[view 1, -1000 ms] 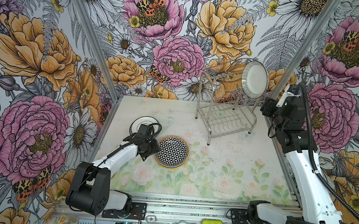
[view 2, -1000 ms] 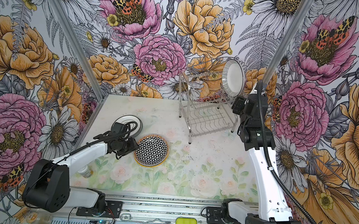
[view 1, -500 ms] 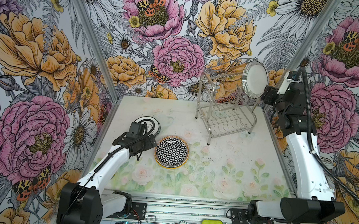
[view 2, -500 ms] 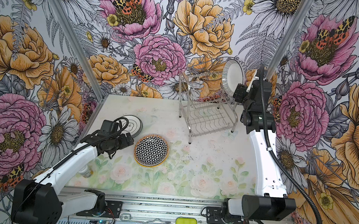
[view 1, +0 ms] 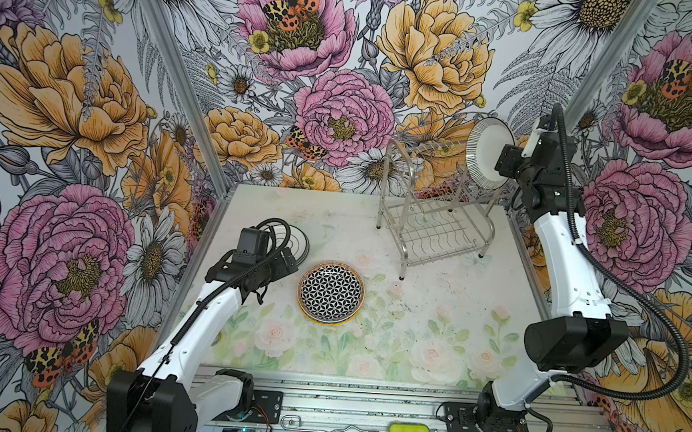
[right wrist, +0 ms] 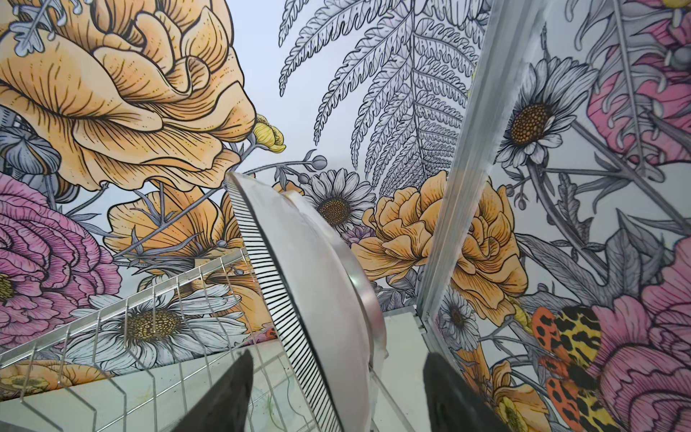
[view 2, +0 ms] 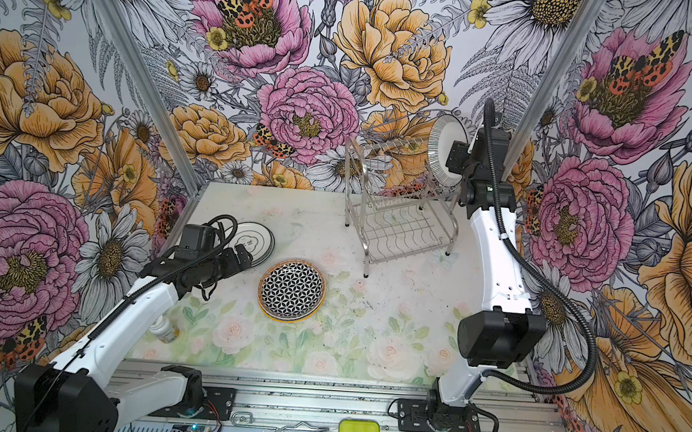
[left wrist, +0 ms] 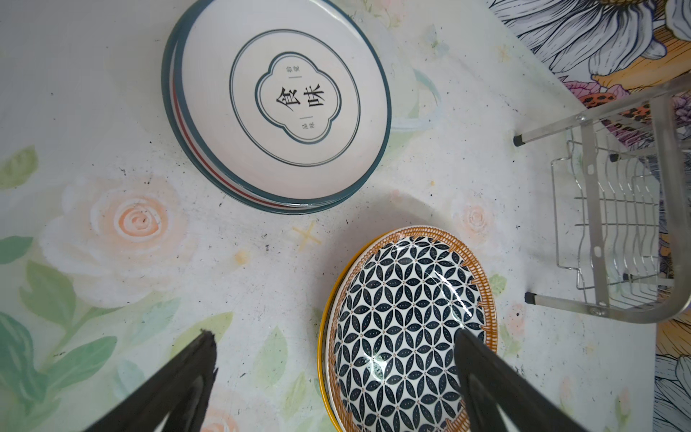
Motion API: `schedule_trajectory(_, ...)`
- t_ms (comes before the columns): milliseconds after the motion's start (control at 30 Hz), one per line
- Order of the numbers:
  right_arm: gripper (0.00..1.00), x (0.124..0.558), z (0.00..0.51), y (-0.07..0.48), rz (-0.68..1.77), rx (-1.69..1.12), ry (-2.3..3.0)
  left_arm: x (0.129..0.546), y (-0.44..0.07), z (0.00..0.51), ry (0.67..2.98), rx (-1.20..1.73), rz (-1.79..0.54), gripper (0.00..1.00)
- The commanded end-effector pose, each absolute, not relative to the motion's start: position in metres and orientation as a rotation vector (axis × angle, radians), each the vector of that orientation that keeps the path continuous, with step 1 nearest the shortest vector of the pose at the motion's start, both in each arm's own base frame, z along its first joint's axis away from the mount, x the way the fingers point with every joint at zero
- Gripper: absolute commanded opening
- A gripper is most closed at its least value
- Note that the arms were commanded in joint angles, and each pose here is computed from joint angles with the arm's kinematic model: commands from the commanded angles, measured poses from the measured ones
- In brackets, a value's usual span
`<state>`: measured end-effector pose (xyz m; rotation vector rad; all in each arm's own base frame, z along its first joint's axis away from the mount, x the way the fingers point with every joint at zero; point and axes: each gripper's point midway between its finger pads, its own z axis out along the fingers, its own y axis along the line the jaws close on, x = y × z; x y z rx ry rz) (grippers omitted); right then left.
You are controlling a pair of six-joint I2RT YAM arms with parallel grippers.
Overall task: Unload the plates from the dish rack
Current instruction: 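Move the right gripper to the striped white plate while the left rises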
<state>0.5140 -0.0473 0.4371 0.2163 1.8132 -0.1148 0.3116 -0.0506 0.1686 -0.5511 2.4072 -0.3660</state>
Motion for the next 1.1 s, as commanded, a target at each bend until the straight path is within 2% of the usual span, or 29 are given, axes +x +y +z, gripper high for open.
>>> schedule_trajectory(0, 0.73, 0.518, 0.451, -0.056, -0.16, 0.223, 1.774, 0.317, -0.05, 0.192, 2.334, -0.534, -0.394, 0.99)
schedule_trajectory(267, 0.67, 0.538, 0.429, -0.061, -0.193, 0.232, 1.812, 0.316, -0.045, 0.203, 2.285, -0.579, -0.392, 0.99)
schedule_trajectory(467, 0.52, 0.545, 0.415, -0.063, -0.204, 0.241, 1.835, 0.314, -0.039, 0.207, 2.255, -0.617, -0.383, 0.99)
schedule_trajectory(600, 0.39, 0.546, 0.413, -0.064, -0.212, 0.246, 1.837, 0.313, -0.042, 0.208, 2.257, -0.615, -0.401, 0.99)
schedule_trajectory(867, 0.32, 0.546, 0.407, -0.069, -0.241, 0.258, 1.846, 0.31, -0.046, 0.215, 2.244, -0.596, -0.442, 0.99)
schedule_trajectory(967, 0.19, 0.547, 0.402, -0.07, -0.254, 0.263, 1.853, 0.309, -0.046, 0.217, 2.239, -0.589, -0.447, 0.99)
schedule_trajectory(1067, 0.16, 0.549, 0.399, -0.072, -0.266, 0.272, 1.856, 0.308, -0.046, 0.219, 2.239, -0.588, -0.446, 0.99)
